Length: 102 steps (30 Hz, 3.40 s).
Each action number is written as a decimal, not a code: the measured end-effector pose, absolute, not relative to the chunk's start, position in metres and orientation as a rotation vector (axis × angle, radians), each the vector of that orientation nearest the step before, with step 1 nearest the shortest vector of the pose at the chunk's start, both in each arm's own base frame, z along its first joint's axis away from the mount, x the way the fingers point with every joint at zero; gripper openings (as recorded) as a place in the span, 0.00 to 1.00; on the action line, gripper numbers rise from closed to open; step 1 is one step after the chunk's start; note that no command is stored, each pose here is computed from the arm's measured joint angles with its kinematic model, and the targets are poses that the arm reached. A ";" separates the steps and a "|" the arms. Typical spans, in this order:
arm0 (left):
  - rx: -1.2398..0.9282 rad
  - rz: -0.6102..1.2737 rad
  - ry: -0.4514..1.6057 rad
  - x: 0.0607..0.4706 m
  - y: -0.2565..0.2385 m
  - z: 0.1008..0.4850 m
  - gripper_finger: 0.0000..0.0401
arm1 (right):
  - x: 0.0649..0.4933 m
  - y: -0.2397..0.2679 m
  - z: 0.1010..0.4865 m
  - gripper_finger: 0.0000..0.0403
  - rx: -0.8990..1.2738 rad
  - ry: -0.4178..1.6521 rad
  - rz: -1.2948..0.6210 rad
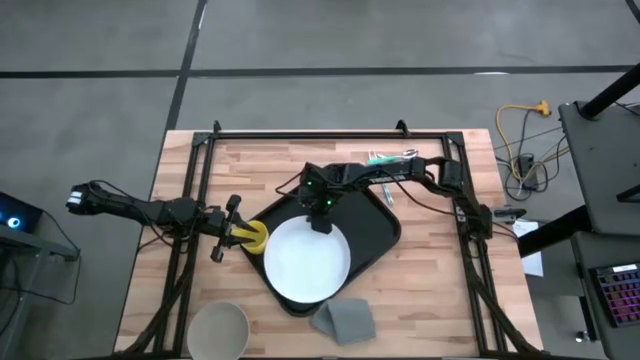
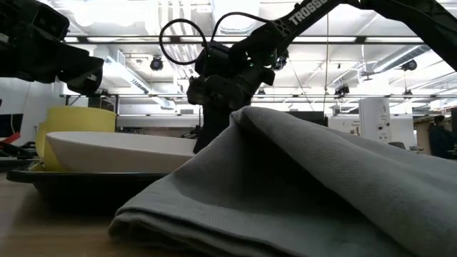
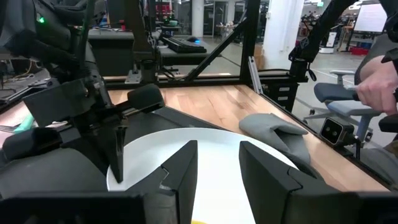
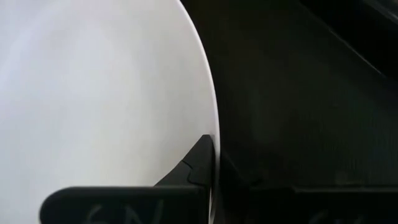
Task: Set up tray
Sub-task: Put the white plate on the black tray below the yellow mug, then put the gray bowl on top of the white plate on the black tray
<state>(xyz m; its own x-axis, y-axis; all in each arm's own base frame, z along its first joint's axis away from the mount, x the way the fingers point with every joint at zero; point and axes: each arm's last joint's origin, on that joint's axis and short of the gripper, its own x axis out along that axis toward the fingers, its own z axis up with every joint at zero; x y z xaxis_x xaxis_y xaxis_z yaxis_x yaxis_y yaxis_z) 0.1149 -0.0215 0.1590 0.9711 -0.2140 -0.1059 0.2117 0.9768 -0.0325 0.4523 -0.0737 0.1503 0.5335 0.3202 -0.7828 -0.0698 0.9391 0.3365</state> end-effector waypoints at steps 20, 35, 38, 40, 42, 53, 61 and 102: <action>-0.021 -0.215 0.109 0.115 -0.022 0.159 0.26 | 0.453 -0.073 0.151 0.02 0.279 0.978 0.235; -0.021 -0.215 0.109 0.115 -0.022 0.159 0.26 | 0.450 -0.072 0.152 0.25 0.301 1.006 0.228; -0.021 -0.215 0.109 0.115 -0.022 0.159 0.26 | 0.447 -0.072 0.155 0.29 0.312 1.021 0.224; -0.021 -0.215 0.109 0.115 -0.022 0.159 0.26 | 0.446 -0.071 0.158 0.31 0.325 1.031 0.218; -0.021 -0.215 0.110 0.115 -0.022 0.159 0.26 | 0.443 -0.071 0.162 0.32 0.334 1.040 0.215; -0.021 -0.215 0.110 0.115 -0.022 0.159 0.26 | 0.440 -0.070 0.181 0.32 0.416 1.014 0.166; -0.021 -0.215 0.110 0.115 -0.022 0.159 0.26 | 0.439 -0.053 0.179 0.31 0.423 1.061 0.180; -0.020 -0.215 0.115 0.115 -0.022 0.158 0.26 | 0.249 0.017 0.275 0.30 -0.142 0.241 0.298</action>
<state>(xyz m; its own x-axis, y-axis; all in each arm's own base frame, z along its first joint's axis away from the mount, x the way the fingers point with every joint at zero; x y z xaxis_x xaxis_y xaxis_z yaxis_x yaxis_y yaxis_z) 0.1152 -0.0216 0.1584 0.9705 -0.2139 -0.1116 0.2116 0.9768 -0.0325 0.2488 0.0170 0.2749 0.9276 0.2732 -0.2549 -0.3068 0.9463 -0.1023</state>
